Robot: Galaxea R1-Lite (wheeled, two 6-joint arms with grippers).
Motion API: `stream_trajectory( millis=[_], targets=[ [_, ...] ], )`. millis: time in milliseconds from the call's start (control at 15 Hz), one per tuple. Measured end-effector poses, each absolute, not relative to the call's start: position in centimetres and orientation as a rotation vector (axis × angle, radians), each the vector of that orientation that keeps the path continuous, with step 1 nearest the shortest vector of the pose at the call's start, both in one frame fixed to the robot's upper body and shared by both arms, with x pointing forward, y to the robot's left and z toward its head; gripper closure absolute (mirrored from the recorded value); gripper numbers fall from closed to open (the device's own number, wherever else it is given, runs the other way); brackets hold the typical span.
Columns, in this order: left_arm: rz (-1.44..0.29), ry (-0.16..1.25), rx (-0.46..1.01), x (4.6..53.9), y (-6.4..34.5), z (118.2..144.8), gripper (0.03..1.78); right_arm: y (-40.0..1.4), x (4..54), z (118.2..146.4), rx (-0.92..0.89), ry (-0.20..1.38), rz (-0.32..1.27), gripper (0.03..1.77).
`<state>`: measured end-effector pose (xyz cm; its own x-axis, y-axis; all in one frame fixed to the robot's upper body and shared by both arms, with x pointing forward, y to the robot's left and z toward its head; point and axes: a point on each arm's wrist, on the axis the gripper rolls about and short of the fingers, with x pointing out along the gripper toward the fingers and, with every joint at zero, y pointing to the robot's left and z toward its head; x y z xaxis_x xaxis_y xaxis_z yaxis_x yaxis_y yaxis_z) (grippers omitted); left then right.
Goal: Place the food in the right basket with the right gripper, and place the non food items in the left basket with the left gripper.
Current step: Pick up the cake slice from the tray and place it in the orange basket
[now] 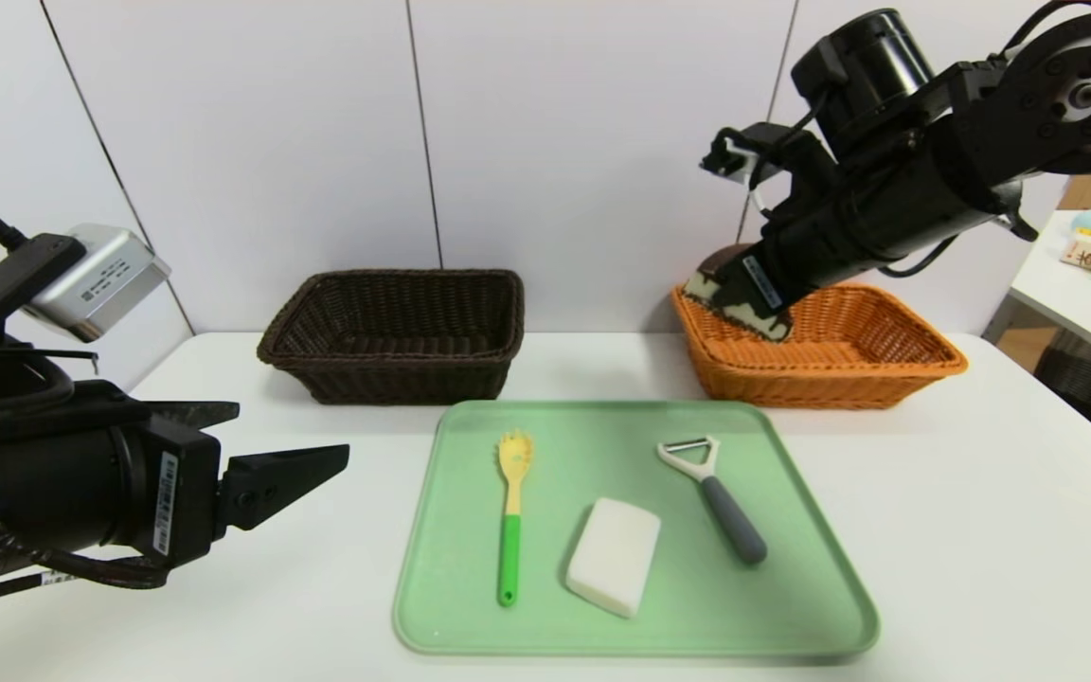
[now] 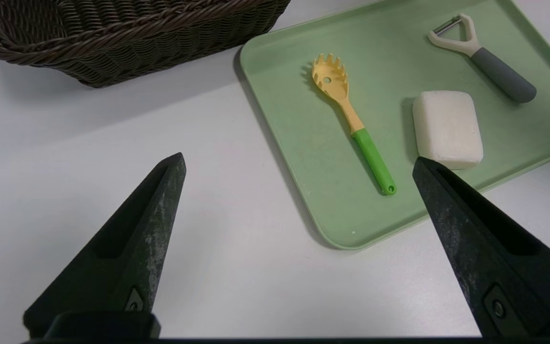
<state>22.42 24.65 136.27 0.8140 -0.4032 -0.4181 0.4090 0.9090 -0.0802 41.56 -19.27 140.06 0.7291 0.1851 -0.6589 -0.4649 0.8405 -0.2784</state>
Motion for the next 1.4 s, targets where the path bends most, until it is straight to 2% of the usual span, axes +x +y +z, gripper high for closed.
stream_trajectory(
  millis=[533,1067,1400],
  targets=[
    [-0.431,0.447,0.017,22.4,24.7,136.1,0.12,-24.8,46.2,139.5,-0.4,0.578,0.195,1.12],
    [-0.431,0.445,0.016,22.2,24.8,136.2,0.12,-27.8,50.7,135.1,-0.383,0.646,0.079,1.13],
    [-0.431,0.443,0.017,22.2,24.8,136.2,0.12,-27.9,51.5,133.7,-0.388,0.678,0.069,1.13]
  ],
)
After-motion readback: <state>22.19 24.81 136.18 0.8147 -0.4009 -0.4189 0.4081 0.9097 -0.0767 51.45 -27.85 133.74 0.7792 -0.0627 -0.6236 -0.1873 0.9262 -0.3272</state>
